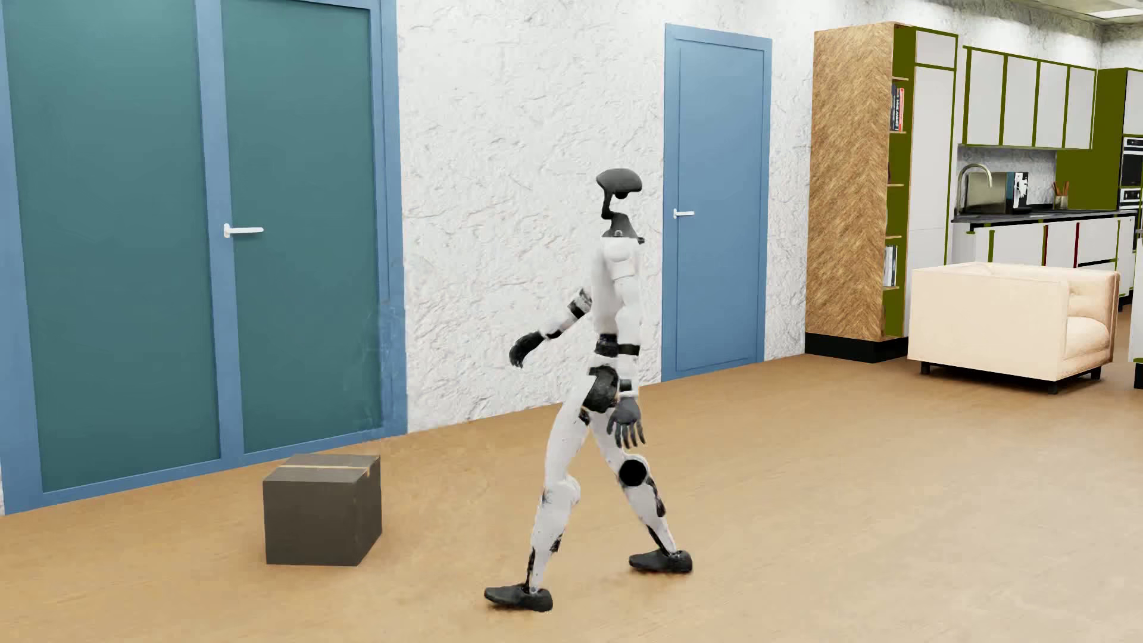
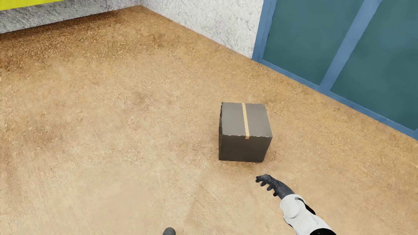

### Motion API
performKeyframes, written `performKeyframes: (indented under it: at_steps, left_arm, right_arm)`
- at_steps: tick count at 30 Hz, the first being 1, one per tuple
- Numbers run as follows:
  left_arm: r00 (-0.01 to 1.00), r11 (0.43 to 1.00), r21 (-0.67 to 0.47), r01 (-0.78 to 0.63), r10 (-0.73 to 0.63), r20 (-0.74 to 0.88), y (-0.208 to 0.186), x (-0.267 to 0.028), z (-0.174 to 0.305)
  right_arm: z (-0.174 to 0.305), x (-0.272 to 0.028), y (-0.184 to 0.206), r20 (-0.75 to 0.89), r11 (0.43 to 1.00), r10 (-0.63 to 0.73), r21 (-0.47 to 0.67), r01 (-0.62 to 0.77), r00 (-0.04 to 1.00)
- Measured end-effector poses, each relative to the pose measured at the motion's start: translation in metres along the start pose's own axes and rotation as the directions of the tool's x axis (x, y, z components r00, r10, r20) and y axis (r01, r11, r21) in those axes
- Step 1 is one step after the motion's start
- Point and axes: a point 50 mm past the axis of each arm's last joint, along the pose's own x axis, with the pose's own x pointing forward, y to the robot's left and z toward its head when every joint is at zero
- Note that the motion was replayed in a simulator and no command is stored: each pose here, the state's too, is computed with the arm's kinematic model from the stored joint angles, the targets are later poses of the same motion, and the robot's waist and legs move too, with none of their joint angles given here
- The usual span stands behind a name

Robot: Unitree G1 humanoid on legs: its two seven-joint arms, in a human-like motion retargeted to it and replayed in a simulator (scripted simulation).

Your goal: Sit down on the dark box

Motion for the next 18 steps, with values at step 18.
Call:
performKeyframes:
  at_steps: [18]
  left_arm:
    - [0.759, 0.924, -0.109, -0.366, 0.364, 0.54, 0.148, -0.024, 0.169]
  right_arm:
    - [-0.165, -0.122, 0.074, -0.638, 0.977, 0.202, 0.18, -0.111, 0.743]
